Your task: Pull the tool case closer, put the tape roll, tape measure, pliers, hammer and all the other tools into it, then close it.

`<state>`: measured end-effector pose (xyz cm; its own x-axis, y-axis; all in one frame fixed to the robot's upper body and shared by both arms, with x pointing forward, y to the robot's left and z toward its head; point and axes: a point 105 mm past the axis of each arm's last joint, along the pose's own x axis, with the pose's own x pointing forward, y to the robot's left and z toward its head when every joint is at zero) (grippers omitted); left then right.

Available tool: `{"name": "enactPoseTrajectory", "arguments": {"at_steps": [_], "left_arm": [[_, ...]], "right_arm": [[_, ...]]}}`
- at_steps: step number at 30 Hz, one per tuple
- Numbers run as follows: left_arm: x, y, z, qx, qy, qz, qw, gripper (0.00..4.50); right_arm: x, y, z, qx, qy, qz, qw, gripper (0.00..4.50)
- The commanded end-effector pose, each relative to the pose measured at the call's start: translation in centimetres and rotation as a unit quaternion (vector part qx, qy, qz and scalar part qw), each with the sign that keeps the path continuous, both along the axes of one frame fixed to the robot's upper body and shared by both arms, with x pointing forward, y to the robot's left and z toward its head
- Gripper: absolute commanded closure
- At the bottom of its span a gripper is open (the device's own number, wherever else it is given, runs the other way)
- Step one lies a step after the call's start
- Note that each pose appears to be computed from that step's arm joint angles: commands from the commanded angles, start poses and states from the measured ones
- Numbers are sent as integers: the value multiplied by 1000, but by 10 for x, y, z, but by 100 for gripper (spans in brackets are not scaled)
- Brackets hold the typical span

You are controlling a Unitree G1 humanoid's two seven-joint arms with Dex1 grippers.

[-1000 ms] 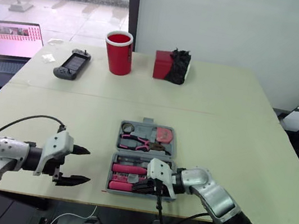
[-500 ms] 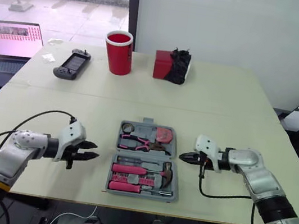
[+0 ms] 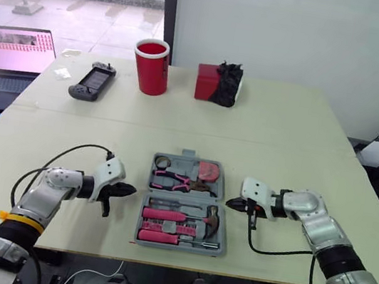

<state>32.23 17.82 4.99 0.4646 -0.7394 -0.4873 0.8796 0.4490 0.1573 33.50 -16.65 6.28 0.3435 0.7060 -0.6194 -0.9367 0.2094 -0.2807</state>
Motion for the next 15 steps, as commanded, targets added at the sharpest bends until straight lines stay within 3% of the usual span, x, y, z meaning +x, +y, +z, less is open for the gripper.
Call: {"name": "enactPoseTrajectory", "arguments": {"at_steps": [1,15], "left_arm": [[4,-9,2,-6,-12,-15,1000,448],[2,-50,-8,-26,-10,-91,995,448]], "right_arm": [[5,8,6,7,-16,12,1000,450],[1,31,-2,20,-9,35,999,450]]}}
